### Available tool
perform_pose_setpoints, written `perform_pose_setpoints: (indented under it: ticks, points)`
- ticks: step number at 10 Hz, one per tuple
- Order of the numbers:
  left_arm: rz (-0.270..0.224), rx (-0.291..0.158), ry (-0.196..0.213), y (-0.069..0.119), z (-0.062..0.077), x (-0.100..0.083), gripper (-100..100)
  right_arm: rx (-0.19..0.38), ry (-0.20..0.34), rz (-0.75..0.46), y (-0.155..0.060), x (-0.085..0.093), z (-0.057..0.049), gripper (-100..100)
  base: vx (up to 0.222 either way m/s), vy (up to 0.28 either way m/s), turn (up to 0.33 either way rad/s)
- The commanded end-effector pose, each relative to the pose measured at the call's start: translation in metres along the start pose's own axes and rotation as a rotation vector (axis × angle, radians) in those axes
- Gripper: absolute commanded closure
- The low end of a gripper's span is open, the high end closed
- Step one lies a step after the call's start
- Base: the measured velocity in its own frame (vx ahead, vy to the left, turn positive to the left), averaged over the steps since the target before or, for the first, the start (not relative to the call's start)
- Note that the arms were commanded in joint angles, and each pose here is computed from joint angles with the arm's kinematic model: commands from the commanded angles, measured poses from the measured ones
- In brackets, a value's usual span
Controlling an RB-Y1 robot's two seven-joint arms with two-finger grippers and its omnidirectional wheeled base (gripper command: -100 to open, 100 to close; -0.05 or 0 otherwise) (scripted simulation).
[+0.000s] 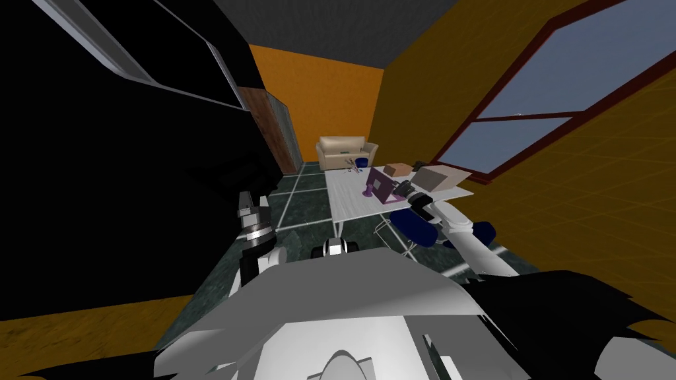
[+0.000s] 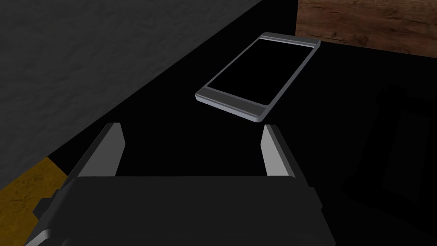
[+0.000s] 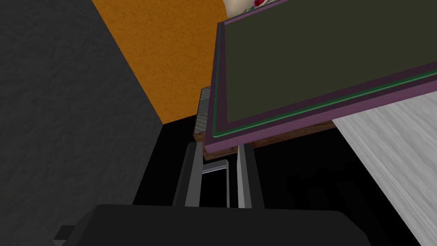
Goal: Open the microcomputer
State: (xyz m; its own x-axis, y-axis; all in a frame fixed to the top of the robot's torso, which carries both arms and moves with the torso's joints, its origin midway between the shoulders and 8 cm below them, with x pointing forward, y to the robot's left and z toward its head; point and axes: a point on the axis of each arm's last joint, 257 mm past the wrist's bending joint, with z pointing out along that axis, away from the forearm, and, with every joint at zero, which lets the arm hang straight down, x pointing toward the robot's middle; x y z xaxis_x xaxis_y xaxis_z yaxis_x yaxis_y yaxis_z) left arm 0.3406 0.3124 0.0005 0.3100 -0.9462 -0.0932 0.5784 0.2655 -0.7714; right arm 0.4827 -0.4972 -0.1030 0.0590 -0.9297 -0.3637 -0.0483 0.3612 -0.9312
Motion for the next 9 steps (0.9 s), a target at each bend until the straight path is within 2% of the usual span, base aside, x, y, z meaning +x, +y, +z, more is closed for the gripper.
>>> perform_pose_setpoints:
  ticks: [1,7,8,9]
  points:
    - [0.000,0.000,0.000,0.000,0.000,0.000,0,-0.016,0.010,0.097,0.004,0.010,-0.001,100,-0.015,-0.058,0.031]
    - [0.000,0.000,0.000,0.000,0.000,0.000,0,-0.012,0.023,0.333,-0.004,0.028,0.003,100,-0.018,-0.077,0.031]
    - [0.000,0.000,0.000,0.000,0.000,0.000,0,-0.004,0.010,0.300,-0.010,0.021,0.006,100,-0.003,-0.045,0.002]
    - [0.000,0.000,0.000,0.000,0.000,0.000,0,0.002,0.019,0.390,-0.005,0.028,0.006,100,0.000,-0.090,0.041]
